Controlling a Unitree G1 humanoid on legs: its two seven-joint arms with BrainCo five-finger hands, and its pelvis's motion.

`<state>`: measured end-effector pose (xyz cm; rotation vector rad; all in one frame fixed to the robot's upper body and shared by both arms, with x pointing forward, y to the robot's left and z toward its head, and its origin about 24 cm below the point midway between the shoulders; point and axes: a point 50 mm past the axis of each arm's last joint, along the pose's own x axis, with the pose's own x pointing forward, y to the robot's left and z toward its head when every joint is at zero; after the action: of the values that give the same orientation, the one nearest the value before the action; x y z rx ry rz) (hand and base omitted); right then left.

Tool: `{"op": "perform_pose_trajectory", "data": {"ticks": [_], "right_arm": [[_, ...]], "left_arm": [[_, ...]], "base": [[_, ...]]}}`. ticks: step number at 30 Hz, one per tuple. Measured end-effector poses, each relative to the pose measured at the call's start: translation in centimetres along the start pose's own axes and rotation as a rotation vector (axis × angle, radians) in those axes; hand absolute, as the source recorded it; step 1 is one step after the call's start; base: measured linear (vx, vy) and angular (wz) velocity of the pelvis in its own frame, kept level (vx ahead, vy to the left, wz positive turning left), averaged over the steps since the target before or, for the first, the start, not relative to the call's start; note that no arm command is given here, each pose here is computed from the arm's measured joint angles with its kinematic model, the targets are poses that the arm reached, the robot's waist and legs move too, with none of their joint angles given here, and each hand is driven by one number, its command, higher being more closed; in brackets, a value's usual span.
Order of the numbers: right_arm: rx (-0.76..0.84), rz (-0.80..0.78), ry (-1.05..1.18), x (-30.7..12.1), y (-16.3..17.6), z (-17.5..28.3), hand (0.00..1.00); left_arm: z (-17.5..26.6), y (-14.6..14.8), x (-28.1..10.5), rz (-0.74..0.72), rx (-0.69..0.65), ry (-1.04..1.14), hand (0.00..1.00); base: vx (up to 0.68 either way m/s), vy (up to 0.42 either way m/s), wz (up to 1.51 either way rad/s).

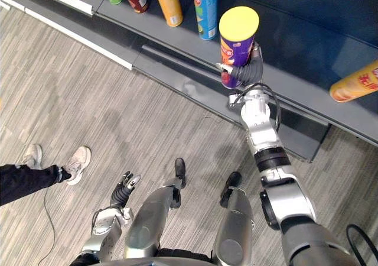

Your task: Put the gum and the chips on the shelf.

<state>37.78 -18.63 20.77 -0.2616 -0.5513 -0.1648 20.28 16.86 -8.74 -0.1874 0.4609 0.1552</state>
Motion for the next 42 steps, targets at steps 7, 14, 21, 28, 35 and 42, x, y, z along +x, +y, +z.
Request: {"op": "perform_pose_trajectory", "data": {"ticks": [7,14,21,28,35,42], "right_arm": [[-0.083,-0.110,-0.016,1.8,-2.1,0.8,1.00],[-0.073,-0.223,-0.067,2.8,-2.9,2.3,1.00],[-0.064,-0.338,-0.151,3.9,-4.4,4.5,1.00],[-0.002,-0.404,-0.232,4.7,-4.6,7.0,1.00],[-0.038,-0.378,-0.280,5.4,-4.7,8.4,1.00],[-0.071,-0.335,-0.263,5.7,-4.0,8.2,1.00]], "left_arm": [[1.3,-1.7,0.7,-0.035,-0.018,-0.044,0.00],[2.6,-3.0,0.7,-0.067,-0.041,-0.104,0.00],[2.8,-4.3,0.5,-0.092,-0.086,-0.116,0.00],[3.2,-5.1,0.2,-0.113,-0.107,-0.147,0.00],[2.5,-5.6,-0.2,-0.116,-0.131,-0.139,0.00],[2.2,-6.0,-0.4,-0.123,-0.144,-0.130,0.00]], "base": [[-0.01,-0.053,0.07],[-0.01,-0.069,-0.04],[-0.03,-0.068,-0.01],[-0.02,-0.058,-0.03],[-0.03,-0.061,0.00],[0.00,-0.059,0.00]]}}
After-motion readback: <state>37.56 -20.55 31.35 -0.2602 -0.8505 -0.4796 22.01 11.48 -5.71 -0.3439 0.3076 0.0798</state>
